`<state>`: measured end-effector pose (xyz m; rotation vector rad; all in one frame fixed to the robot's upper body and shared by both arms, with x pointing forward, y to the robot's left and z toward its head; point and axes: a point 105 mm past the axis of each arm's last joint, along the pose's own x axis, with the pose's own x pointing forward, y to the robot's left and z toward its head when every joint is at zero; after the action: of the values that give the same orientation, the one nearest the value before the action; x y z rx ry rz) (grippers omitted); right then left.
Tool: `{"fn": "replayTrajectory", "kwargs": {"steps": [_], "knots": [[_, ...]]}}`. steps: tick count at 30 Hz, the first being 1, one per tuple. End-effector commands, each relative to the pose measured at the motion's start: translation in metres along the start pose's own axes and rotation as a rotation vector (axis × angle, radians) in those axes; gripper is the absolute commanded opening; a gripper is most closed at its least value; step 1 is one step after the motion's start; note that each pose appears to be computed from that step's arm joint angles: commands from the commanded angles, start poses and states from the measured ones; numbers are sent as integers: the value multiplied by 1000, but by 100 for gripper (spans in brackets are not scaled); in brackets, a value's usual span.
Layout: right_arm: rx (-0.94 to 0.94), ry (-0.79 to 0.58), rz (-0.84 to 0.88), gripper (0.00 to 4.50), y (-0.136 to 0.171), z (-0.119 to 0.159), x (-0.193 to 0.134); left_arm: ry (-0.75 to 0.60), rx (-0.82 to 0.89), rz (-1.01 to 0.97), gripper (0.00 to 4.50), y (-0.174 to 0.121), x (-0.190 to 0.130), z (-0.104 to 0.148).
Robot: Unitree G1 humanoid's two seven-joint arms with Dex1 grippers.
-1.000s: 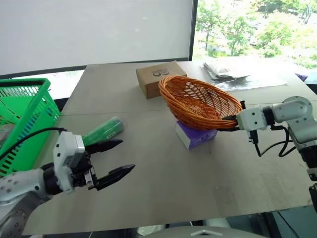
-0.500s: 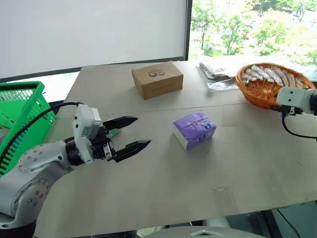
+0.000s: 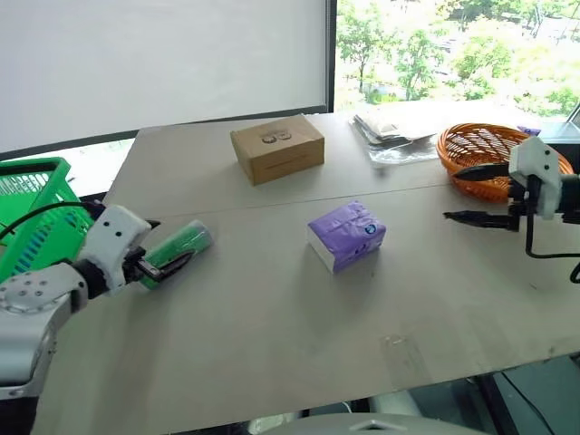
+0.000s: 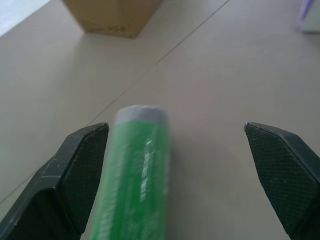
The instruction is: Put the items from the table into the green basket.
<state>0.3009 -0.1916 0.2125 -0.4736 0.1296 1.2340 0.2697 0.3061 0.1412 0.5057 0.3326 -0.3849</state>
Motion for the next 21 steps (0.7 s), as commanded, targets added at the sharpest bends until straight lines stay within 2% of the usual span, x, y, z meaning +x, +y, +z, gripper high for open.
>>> {"fn": "replayTrajectory", "kwargs": {"steps": [1, 4, 7, 12, 15, 18, 19, 21], "knots": [[121, -203, 128, 412, 29, 42, 12, 21, 122, 12, 450, 9, 9, -2], [181, -211, 224, 412, 50, 47, 25, 100, 134, 14, 450, 15, 25, -20], [193, -215, 235, 412, 56, 49, 29, 164, 130, -39, 450, 12, 31, -34], [198, -212, 202, 412, 55, 46, 31, 319, -48, -139, 450, 4, 35, -69], [188, -227, 180, 417, 54, 46, 33, 352, -81, -143, 368, 7, 39, -75], [182, -255, 156, 417, 52, 49, 32, 344, -86, -175, 229, 4, 43, -70], [183, -267, 149, 417, 51, 50, 32, 335, -88, -174, 203, 4, 44, -67], [190, -288, 147, 417, 51, 53, 32, 320, -84, -148, 193, 9, 45, -62]]}}
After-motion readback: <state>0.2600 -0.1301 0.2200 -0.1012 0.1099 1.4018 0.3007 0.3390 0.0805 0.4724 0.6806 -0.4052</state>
